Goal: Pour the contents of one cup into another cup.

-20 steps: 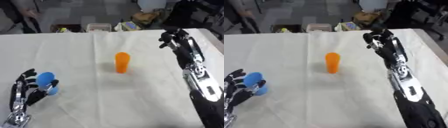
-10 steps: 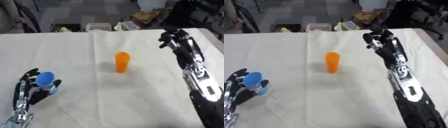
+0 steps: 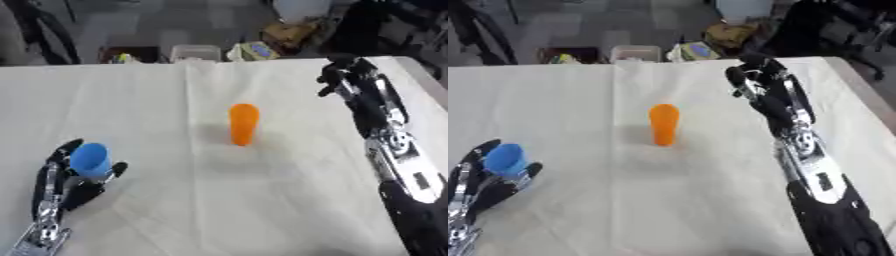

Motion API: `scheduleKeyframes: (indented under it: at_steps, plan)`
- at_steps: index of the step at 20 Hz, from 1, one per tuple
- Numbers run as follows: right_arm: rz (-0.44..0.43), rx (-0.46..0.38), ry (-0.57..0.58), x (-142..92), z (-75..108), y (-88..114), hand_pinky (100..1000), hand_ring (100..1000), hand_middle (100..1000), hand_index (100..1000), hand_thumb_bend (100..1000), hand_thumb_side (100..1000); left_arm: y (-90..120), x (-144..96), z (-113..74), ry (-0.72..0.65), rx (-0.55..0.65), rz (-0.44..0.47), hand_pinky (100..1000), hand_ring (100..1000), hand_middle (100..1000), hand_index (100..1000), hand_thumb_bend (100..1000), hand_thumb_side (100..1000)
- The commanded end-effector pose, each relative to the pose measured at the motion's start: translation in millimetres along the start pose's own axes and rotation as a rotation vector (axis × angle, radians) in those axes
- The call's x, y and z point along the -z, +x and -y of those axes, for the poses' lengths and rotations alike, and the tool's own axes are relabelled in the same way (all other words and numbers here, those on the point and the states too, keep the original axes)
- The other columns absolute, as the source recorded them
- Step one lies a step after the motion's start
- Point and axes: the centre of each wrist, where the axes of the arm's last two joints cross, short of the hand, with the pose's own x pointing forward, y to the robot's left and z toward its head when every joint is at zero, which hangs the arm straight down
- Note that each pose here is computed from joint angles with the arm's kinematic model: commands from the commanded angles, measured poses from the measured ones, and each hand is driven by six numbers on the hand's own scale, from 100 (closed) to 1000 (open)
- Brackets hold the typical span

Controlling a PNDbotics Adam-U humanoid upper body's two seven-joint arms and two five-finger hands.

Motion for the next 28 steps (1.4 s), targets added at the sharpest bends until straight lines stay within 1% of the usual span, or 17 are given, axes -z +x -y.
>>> scheduleKeyframes:
  at_steps: [1, 8, 11, 12, 18, 20, 21, 22, 23, 24, 26, 27, 28]
  plan:
    - [0.023, -0.003, 0.008, 4.5, 1.2, 5.9, 476, 596, 577, 729, 727, 470, 8.5, 7.2, -0.7, -0.020, 0.003, 0.038, 597, 632, 670, 825, 816, 290]
    - [0.020, -0.001, 0.008, 4.2, 1.1, 5.3, 476, 595, 577, 729, 727, 470, 6.2, 8.0, 1.4, -0.038, 0.013, 0.034, 583, 597, 625, 801, 784, 277]
    - [0.020, -0.001, 0.008, 4.1, 1.1, 5.1, 476, 595, 577, 729, 726, 471, 3.5, 7.2, 1.9, -0.038, 0.019, 0.025, 562, 558, 577, 776, 750, 260]
    - [0.020, 0.000, 0.008, 4.1, 1.0, 5.1, 476, 595, 577, 729, 725, 472, 2.7, 7.1, 2.0, -0.038, 0.020, 0.023, 560, 556, 575, 774, 748, 259]
    - [0.019, 0.001, 0.008, 3.8, 0.9, 4.6, 476, 595, 576, 730, 723, 473, -0.6, 6.5, 3.5, -0.053, 0.016, 0.012, 506, 483, 483, 712, 659, 208]
    - [0.018, 0.001, 0.007, 3.7, 1.0, 4.4, 476, 595, 576, 730, 722, 473, -1.7, 6.2, 4.2, -0.057, 0.011, 0.009, 461, 433, 422, 661, 601, 173]
    - [0.017, 0.001, 0.007, 3.7, 1.0, 4.3, 476, 595, 576, 730, 721, 473, -2.1, 6.1, 4.4, -0.055, 0.008, 0.008, 421, 379, 360, 612, 534, 141]
    - [0.017, 0.001, 0.007, 3.7, 0.9, 4.3, 476, 595, 576, 729, 722, 473, -2.3, 6.0, 4.4, -0.050, 0.005, 0.009, 404, 358, 336, 591, 510, 130]
    - [0.017, 0.001, 0.007, 3.7, 1.0, 4.2, 476, 595, 576, 729, 723, 471, -2.0, 6.0, 4.4, -0.044, 0.000, 0.010, 364, 313, 284, 547, 432, 100]
    - [0.016, 0.001, 0.007, 3.6, 1.1, 4.0, 476, 595, 576, 729, 724, 471, -1.2, 5.9, 4.3, -0.037, -0.005, 0.013, 352, 300, 271, 537, 408, 100]
    - [0.015, -0.001, 0.006, 3.6, 1.4, 3.6, 476, 595, 576, 729, 725, 468, 1.5, 6.1, 3.8, -0.022, -0.010, 0.020, 298, 250, 219, 493, 308, 100]
    - [0.014, -0.002, 0.005, 3.5, 1.6, 3.2, 476, 595, 576, 729, 728, 466, 3.6, 6.3, 3.2, -0.013, -0.012, 0.025, 266, 225, 192, 469, 242, 100]
    - [0.012, -0.003, 0.004, 3.4, 2.0, 2.7, 475, 595, 576, 729, 730, 464, 6.3, 6.4, 2.6, -0.005, -0.013, 0.031, 259, 218, 185, 462, 228, 100]
